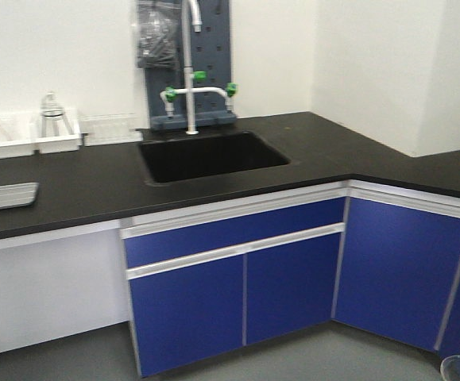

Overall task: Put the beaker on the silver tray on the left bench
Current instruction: 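Drive to the bench with the silver tray, beaker held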

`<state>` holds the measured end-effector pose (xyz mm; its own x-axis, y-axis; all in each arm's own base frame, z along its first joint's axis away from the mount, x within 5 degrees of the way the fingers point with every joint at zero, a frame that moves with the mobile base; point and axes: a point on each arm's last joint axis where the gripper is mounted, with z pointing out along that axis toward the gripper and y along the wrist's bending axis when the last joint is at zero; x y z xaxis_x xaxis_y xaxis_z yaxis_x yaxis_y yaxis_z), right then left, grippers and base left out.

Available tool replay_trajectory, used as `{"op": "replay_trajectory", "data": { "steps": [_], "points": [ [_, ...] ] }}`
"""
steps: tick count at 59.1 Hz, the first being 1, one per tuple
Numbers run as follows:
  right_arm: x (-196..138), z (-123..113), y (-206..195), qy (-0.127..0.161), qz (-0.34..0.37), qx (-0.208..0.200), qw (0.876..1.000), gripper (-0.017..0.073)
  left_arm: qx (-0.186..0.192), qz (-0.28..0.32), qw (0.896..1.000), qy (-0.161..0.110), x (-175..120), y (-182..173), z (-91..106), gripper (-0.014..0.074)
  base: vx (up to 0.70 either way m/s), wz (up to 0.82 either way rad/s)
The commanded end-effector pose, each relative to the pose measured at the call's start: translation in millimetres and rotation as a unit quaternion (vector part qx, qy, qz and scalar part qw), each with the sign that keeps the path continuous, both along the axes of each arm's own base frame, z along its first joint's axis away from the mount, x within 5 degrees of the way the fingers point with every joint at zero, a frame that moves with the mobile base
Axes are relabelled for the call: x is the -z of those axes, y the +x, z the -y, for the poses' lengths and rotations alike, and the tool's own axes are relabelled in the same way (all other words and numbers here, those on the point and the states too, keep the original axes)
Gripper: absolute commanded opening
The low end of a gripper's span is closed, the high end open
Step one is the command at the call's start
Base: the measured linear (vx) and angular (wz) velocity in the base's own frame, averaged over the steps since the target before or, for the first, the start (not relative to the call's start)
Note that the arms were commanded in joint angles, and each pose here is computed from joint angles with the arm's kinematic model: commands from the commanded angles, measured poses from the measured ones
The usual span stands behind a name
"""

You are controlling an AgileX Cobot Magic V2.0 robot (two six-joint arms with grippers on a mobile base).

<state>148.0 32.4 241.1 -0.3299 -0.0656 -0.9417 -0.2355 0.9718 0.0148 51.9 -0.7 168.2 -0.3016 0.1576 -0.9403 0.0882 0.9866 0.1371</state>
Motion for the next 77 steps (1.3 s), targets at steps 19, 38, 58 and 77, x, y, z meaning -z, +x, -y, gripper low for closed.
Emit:
{"op": "replay_trajectory", "data": {
  "steps": [19,38,58,77],
  "points": [
    [-13.8,-3.5,2.1,0.013,0.037,-0.018,0.999,-0.0011,0.008,0.035,0.999,-0.004,-0.9,2.0,1.4,0.0001,0.06,0.47],
    [-13.8,-3.5,2.1,0.013,0.037,-0.018,0.999,-0.0011,0.008,0.035,0.999,-0.004,-0.9,2.0,1.4,0.0001,0.18,0.52],
    [-13.8,-3.5,2.1,0.013,0.037,-0.018,0.999,-0.0011,0.008,0.035,0.999,-0.004,-0.9,2.0,1.4,0.0001,0.28,0.38],
    [-13.8,-3.5,2.1,0.013,0.037,-0.018,0.999,-0.0011,0.008,0.035,0.999,-0.004,-0.9,2.0,1.4,0.0001,0.38,0.11]
  ]
}}
